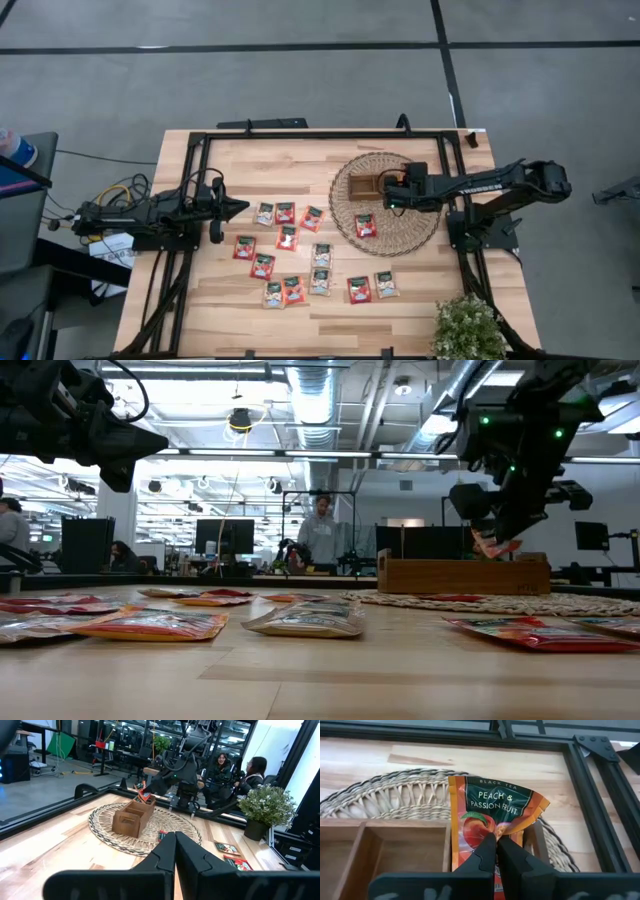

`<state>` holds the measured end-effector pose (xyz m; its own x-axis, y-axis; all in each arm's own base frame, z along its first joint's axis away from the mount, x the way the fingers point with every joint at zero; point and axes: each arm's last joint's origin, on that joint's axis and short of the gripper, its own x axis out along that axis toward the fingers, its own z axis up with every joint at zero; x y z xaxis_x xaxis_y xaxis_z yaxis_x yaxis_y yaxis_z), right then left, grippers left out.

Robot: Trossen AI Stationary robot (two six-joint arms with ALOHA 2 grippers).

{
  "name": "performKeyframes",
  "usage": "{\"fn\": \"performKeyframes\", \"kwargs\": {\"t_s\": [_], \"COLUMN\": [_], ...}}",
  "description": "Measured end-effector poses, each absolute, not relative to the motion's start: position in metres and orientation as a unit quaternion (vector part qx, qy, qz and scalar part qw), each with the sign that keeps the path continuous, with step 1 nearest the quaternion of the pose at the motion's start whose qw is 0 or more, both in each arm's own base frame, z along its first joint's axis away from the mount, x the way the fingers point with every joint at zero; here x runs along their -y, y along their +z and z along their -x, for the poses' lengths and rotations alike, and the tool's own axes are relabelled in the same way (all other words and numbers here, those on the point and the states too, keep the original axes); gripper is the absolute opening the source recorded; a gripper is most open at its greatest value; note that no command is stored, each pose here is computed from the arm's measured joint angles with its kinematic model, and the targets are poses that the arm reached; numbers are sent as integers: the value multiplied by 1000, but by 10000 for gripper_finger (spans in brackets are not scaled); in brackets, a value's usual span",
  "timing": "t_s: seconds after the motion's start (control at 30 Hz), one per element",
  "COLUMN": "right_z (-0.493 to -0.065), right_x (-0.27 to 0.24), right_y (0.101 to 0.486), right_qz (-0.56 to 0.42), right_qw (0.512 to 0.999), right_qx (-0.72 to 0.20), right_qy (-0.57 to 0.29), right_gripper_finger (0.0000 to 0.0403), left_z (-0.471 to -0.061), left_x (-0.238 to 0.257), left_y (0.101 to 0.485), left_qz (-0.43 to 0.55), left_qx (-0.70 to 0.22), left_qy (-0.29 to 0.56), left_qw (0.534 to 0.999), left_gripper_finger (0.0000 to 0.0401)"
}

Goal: Pick & Place Tea
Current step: Put the orange tea pack into the right compartment of the brown organizer

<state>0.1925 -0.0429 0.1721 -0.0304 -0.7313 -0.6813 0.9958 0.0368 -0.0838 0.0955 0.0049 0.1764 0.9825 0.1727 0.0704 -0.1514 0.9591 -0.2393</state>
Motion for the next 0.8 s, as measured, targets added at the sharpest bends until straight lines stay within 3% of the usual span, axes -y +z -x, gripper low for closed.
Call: {"fn": "performKeyframes", "kwargs": {"t_s": [0.8], "right_z": [-190], "right_x": [46], "right_y": [154], "right_qz": [-213], "right_qw": [674], "right_qx": [-287], "right_qy": [-647], "right_gripper_finger": [0], "left_z": [-95], "left_x": [-5], "left_y": [176], "left_qz": [130], "left_qx": [46], "left_qy": [81], "left_qw": [987], "left_gripper_finger": [0]}}
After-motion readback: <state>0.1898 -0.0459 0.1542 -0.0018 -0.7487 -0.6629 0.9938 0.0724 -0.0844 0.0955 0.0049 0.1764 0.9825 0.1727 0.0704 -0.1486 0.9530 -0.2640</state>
